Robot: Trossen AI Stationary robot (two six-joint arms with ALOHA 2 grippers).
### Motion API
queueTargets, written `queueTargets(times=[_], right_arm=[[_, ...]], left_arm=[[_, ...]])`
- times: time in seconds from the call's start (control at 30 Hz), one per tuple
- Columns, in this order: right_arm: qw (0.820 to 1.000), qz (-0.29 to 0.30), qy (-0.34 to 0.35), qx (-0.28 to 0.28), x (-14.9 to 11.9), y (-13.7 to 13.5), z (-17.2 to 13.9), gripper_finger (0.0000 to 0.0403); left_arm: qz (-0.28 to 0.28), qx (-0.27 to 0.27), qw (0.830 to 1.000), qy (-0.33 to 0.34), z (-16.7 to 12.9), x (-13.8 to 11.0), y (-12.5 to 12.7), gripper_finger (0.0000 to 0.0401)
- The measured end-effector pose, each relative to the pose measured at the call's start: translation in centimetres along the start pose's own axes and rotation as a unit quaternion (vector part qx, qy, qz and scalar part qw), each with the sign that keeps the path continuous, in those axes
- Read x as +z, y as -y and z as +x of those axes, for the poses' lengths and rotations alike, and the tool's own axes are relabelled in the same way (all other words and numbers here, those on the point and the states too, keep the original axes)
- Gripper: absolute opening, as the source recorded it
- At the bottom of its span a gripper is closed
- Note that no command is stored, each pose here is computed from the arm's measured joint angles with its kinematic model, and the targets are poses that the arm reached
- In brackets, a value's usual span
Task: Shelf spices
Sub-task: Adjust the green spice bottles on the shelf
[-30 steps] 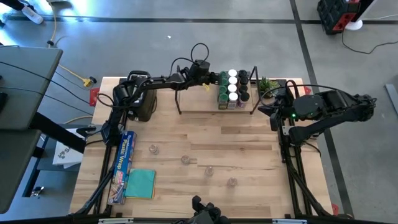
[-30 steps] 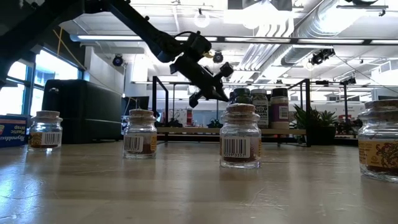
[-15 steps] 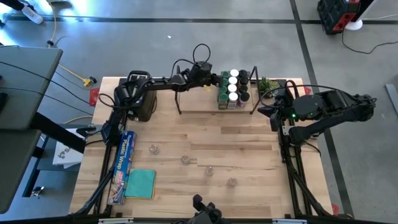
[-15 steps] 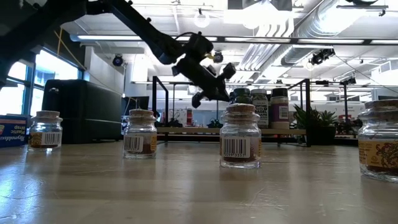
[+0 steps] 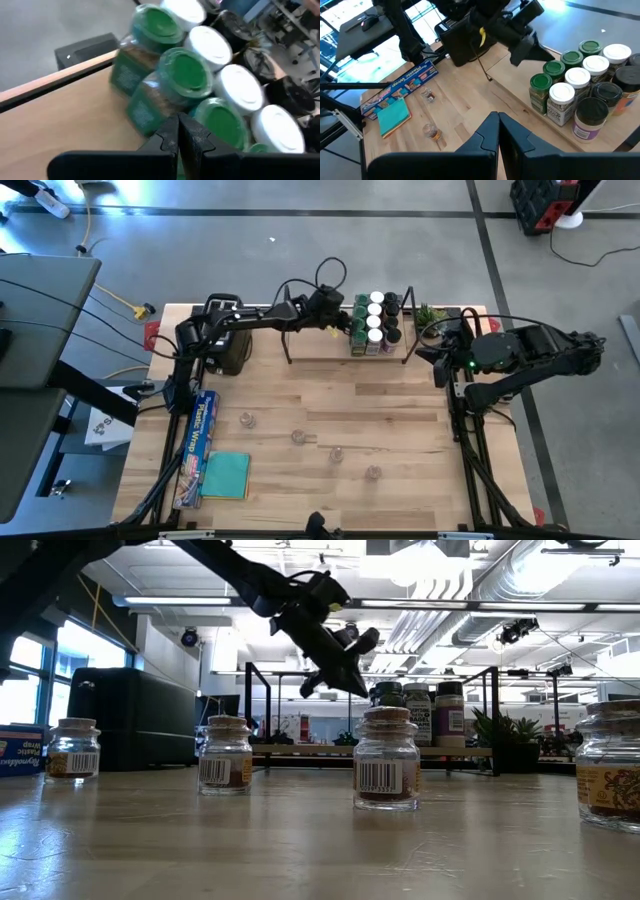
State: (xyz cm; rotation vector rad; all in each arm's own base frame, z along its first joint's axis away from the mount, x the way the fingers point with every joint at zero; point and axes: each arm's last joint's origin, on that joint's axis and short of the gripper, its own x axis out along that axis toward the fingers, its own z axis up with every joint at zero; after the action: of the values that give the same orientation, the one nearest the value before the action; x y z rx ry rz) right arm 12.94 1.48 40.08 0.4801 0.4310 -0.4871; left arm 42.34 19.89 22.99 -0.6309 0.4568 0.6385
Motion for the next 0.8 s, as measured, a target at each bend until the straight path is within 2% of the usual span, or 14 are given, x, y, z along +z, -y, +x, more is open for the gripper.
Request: queueTargets(times=[0.2, 0.43, 0.67, 0.8], right_arm=[[1.000, -0.001, 0.000, -0.001, 0.0, 0.0, 0.0, 0.0004], [1.000, 0.000, -0.002, 0.002, 0.0, 0.0, 0.0, 0.0004], [1.000, 0.000, -0.007, 0.007, 0.0, 0.0, 0.0, 0.0004], [1.000, 0.000, -0.007, 0.007, 0.0, 0.0, 0.0, 0.0004]], left_arm=[[-0.005, 0.006, 1.000, 0.022, 0.1, -0.3, 1.0, 0.0000], [-0.007, 0.007, 1.000, 0.025, 0.1, -0.1, 0.7, 0.0000], [-0.031, 0.028, 0.999, -0.013, -0.1, -0.8, 0.3, 0.0000], [-0.026, 0.018, 0.999, -0.019, -0.2, -1.4, 1.2, 0.0000]])
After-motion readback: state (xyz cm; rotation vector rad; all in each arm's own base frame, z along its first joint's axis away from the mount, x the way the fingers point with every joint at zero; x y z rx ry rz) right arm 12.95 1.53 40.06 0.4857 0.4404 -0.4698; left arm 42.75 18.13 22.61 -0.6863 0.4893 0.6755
